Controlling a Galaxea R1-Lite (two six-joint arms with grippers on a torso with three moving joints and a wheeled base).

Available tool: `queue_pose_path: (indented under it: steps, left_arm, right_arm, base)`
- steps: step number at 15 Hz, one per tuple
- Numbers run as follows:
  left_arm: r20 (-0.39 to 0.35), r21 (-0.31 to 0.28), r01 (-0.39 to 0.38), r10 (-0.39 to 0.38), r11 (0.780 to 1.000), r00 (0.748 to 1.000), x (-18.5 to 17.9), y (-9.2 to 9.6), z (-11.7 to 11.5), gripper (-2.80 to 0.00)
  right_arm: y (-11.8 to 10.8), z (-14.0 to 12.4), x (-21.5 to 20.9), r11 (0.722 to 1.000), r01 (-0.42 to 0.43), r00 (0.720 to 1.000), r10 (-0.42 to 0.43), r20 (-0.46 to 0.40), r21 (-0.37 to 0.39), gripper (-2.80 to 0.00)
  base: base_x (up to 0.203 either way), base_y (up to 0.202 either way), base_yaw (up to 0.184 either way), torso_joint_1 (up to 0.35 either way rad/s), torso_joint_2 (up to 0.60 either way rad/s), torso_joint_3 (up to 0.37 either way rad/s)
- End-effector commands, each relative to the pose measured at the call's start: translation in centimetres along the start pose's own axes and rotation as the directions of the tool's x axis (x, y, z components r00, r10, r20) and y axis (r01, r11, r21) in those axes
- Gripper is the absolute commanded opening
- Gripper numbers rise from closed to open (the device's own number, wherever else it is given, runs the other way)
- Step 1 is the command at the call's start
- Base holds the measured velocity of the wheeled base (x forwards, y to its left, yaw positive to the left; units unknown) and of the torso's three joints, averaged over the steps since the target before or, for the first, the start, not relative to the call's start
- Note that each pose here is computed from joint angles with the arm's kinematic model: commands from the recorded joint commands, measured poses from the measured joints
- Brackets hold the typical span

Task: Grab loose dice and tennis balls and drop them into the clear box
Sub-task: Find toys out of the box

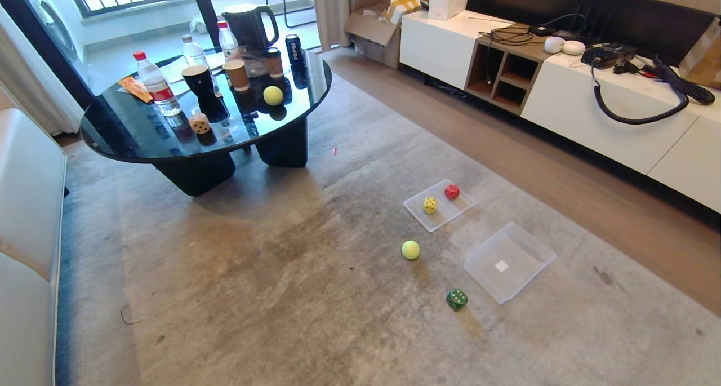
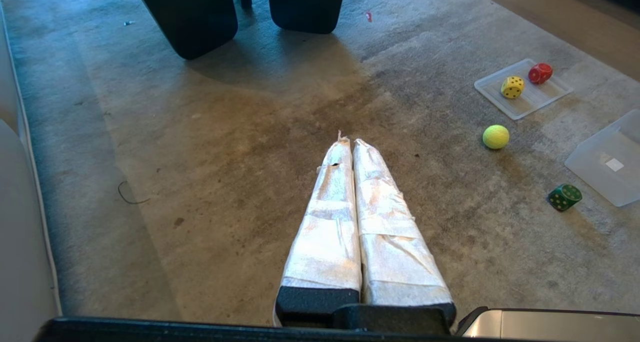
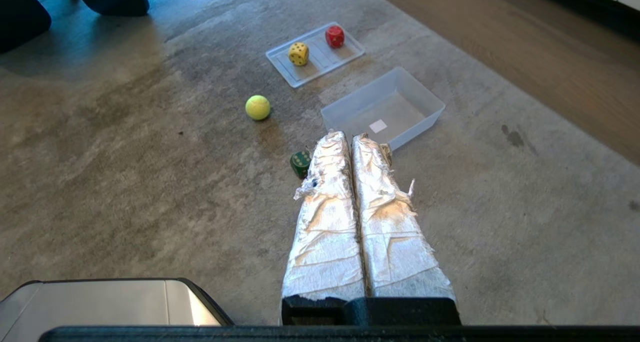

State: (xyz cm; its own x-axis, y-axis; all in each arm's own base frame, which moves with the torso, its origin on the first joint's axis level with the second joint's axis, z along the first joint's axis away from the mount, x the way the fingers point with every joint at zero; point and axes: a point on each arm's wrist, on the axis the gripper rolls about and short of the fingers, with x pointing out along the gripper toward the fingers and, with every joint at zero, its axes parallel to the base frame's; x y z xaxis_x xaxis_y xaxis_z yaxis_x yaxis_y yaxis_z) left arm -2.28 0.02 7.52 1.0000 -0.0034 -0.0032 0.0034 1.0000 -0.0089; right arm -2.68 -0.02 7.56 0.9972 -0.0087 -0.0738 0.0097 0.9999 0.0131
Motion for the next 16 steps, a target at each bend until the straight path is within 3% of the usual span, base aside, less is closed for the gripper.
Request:
queue_pose_path:
  steps: [1,16]
  left_arm:
    - [0.0,0.0,0.0,0.0,1.0,1.0,0.0,0.0,0.0,-2.8]
    - [0.0,-0.003,-0.002,0.002,1.0,1.0,0.0,0.0,0.0,-2.8]
  right_arm:
    - [0.0,0.01,-0.01,1.0,0.0,1.0,0.0,0.0,0.0,-2.8]
    - [0.0,0.01,-0.01,1.0,0.0,1.0,0.0,0.0,0.0,-2.8]
  base:
    - [0.0,0.0,0.0,0.002,0.0,-0.197]
    - [0.0,0.0,0.0,0.003,0.0,-0.199]
